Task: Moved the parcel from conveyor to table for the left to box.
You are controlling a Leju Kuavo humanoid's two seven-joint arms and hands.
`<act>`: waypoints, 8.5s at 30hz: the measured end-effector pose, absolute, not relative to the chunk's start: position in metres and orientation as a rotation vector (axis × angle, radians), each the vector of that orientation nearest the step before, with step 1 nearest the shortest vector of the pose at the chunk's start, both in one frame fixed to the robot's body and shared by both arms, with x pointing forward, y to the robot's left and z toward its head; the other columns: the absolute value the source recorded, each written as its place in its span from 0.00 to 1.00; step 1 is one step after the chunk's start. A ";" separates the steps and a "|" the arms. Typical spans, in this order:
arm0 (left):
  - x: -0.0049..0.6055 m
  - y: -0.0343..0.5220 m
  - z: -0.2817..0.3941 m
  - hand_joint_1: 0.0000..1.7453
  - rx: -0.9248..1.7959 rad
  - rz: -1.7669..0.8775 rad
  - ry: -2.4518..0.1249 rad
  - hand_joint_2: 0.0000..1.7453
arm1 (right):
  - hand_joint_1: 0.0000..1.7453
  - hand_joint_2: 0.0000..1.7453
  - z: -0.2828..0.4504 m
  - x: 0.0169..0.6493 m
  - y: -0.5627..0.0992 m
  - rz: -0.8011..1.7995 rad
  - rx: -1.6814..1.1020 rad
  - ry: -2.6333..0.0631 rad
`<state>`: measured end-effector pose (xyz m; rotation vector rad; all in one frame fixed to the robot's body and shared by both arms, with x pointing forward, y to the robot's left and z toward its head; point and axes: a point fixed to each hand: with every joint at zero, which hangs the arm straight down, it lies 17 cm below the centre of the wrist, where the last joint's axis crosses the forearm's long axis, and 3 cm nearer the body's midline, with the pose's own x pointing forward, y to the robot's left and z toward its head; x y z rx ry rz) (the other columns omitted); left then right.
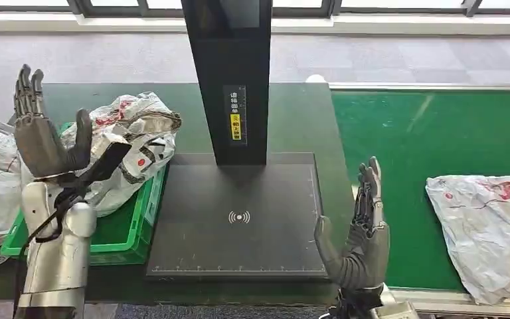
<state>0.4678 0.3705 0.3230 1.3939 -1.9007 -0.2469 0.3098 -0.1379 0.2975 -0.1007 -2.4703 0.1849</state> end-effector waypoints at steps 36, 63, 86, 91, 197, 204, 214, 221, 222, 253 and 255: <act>0.395 0.138 0.235 0.00 -0.379 -0.023 -2.118 0.00 | 0.00 1.00 0.198 0.405 -0.273 0.378 -1.033 -1.833; 0.357 0.057 0.181 0.00 -0.733 -0.172 -1.947 0.00 | 0.00 1.00 -0.044 0.343 -0.628 0.606 -1.329 -0.369; 0.353 0.062 0.168 0.00 -0.659 -0.172 -1.933 0.00 | 1.00 1.00 -0.022 0.436 -0.533 0.671 -1.275 -0.762; 0.351 0.069 0.169 0.00 -0.628 -0.165 -1.945 0.00 | 1.00 1.00 0.017 0.472 -0.482 0.632 -1.304 -1.019; 0.310 0.242 0.353 0.00 0.050 0.393 -2.519 0.00 | 0.00 1.00 0.144 0.378 -0.021 0.723 0.031 -2.011; 0.310 0.230 0.355 0.00 -0.013 0.351 -2.529 0.00 | 0.00 1.00 0.175 0.374 -0.033 0.637 0.030 -2.102; 0.320 0.217 0.340 0.00 -0.049 0.284 -2.495 0.00 | 0.00 1.00 0.172 0.373 -0.040 0.692 -0.063 -2.049; 0.323 0.213 0.331 0.00 -0.061 0.267 -2.472 0.00 | 0.00 0.00 0.160 0.375 -0.042 0.737 -0.130 -2.001; 0.323 0.213 0.330 0.00 -0.065 0.265 -2.469 0.00 | 0.00 0.00 0.157 0.375 -0.043 0.750 -0.148 -1.989; 0.334 0.194 0.300 0.00 -0.065 0.162 -2.395 0.00 | 0.00 0.00 0.172 0.371 -0.107 0.567 -0.326 -2.031; 0.335 0.193 0.297 0.00 -0.067 0.160 -2.387 0.00 | 0.00 0.00 0.174 0.370 -0.111 0.557 -0.335 -2.034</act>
